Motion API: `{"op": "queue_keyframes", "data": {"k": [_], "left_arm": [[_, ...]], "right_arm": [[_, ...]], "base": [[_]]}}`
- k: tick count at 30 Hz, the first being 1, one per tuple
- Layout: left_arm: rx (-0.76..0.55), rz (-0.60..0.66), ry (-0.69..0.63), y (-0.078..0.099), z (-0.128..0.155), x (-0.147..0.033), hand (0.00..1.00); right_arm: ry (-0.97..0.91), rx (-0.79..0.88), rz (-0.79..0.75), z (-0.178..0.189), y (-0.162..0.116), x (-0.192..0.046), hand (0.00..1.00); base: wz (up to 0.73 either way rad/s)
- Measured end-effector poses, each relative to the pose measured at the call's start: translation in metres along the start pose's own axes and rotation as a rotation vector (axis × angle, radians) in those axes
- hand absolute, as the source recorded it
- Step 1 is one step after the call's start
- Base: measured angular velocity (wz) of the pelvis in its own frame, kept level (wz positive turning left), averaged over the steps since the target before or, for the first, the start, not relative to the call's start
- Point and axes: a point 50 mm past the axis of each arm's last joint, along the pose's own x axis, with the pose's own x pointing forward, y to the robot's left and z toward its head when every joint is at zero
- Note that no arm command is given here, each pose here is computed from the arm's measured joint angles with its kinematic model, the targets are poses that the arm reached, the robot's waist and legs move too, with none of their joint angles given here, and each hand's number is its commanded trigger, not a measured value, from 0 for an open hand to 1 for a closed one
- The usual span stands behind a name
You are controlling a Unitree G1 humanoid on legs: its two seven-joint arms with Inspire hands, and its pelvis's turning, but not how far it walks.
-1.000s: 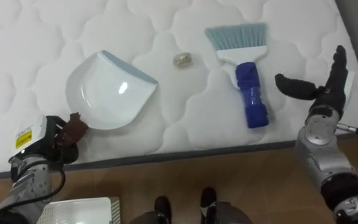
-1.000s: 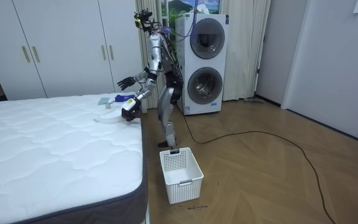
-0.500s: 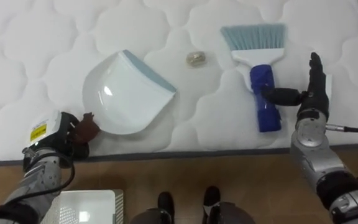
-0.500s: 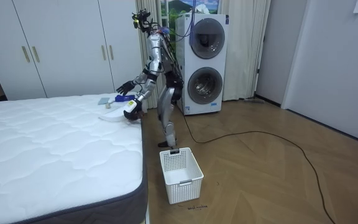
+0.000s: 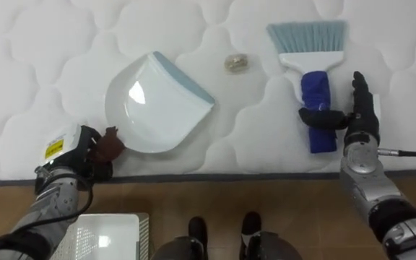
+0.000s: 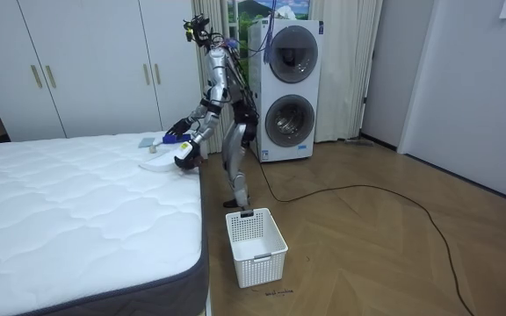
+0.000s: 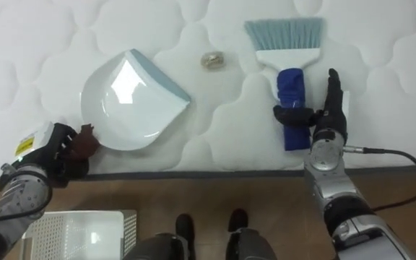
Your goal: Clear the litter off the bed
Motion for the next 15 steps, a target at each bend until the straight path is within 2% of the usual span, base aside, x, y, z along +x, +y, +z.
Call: {"op": "queue_keyframes", "data": {"k": [7,8,9,10,11,15], "left_arm": [[0.019,-0.05,-0.001,-0.006,0.003,-0.001,1.0],[0.015,-0.061,-0.002,-0.007,0.004,-0.001,1.0],[0.013,-0.066,-0.003,-0.007,0.004,0.0,1.0],[0.013,-0.067,-0.004,-0.007,0.004,0.0,1.0],[0.013,-0.069,-0.012,-0.005,0.007,0.002,1.0],[0.015,-0.066,-0.02,-0.004,0.009,0.003,1.0]], "right_arm": [[0.035,-0.06,0.026,-0.008,-0.002,0.001,0.0],[0.036,-0.066,0.03,-0.009,-0.002,0.001,0.15],[0.038,-0.08,0.034,-0.01,-0.002,0.001,0.58],[0.037,-0.095,0.037,-0.011,-0.003,0.001,0.75],[0.034,-0.135,0.043,-0.012,-0.004,0.001,1.0],[0.023,-0.205,0.03,-0.013,-0.009,0.002,1.0]], "base": [[0.04],[0.05],[0.05],[0.11],[0.1],[0.04]]}}
